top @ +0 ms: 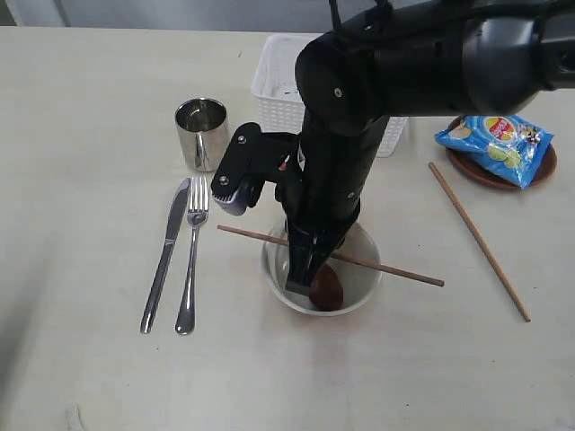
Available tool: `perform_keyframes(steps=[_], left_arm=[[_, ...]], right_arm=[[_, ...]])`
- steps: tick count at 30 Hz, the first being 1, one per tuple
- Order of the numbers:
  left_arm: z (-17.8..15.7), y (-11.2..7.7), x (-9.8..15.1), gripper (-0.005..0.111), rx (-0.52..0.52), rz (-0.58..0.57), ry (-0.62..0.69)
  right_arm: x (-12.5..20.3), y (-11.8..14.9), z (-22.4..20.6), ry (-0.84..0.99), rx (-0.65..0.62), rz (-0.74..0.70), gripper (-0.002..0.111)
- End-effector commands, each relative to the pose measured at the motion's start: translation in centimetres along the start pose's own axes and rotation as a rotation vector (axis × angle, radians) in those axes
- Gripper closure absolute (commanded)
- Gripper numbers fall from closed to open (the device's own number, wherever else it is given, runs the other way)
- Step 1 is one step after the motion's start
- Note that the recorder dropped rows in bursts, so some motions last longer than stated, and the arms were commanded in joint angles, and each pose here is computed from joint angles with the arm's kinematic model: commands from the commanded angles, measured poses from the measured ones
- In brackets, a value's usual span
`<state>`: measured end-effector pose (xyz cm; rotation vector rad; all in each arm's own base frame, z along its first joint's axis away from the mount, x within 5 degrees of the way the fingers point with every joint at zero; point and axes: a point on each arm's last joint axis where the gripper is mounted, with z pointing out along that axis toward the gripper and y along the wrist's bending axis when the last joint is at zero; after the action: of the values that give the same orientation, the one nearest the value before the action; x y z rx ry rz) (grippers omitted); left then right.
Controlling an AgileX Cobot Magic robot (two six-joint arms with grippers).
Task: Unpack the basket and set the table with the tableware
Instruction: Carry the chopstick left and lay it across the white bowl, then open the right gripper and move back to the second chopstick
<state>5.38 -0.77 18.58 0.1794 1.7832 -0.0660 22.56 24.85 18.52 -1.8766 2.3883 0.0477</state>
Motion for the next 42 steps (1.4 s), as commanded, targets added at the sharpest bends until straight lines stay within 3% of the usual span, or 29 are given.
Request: perform_keyframes(steps=[1, 16, 21, 24, 36, 42], left_arm=[[0.0, 0.0, 0.0, 0.107, -0.001, -0.007, -0.009], [0.0, 0.0, 0.0, 0.107, -0.001, -0.007, -0.009], [0.0, 0.0, 0.0, 0.107, -0.001, -0.007, -0.009], [0.0, 0.0, 0.0, 0.107, -0.001, -0.007, -0.009], [0.0, 0.0, 0.0, 0.107, -0.001, -0.007, -0.009], [0.0, 0.0, 0.0, 0.107, -0.003, 0.000, -0.009]], right_arm=[[-0.2, 0.0, -0.2, -0.015, 0.003, 0.020, 0.109], [-0.2, 0.0, -0.2, -0.009, 0.001, 0.020, 0.108], [-0.2, 0.0, -0.2, -0.009, 0.001, 0.020, 0.079], [-0.2, 0.0, -0.2, -0.009, 0.001, 0.031, 0.068], [0.6, 0.3, -3.0, -0.033, 0.033, 0.049, 0.069], [2.9, -0.9, -6.4, 0.044, 0.242, 0.196, 0.069]])
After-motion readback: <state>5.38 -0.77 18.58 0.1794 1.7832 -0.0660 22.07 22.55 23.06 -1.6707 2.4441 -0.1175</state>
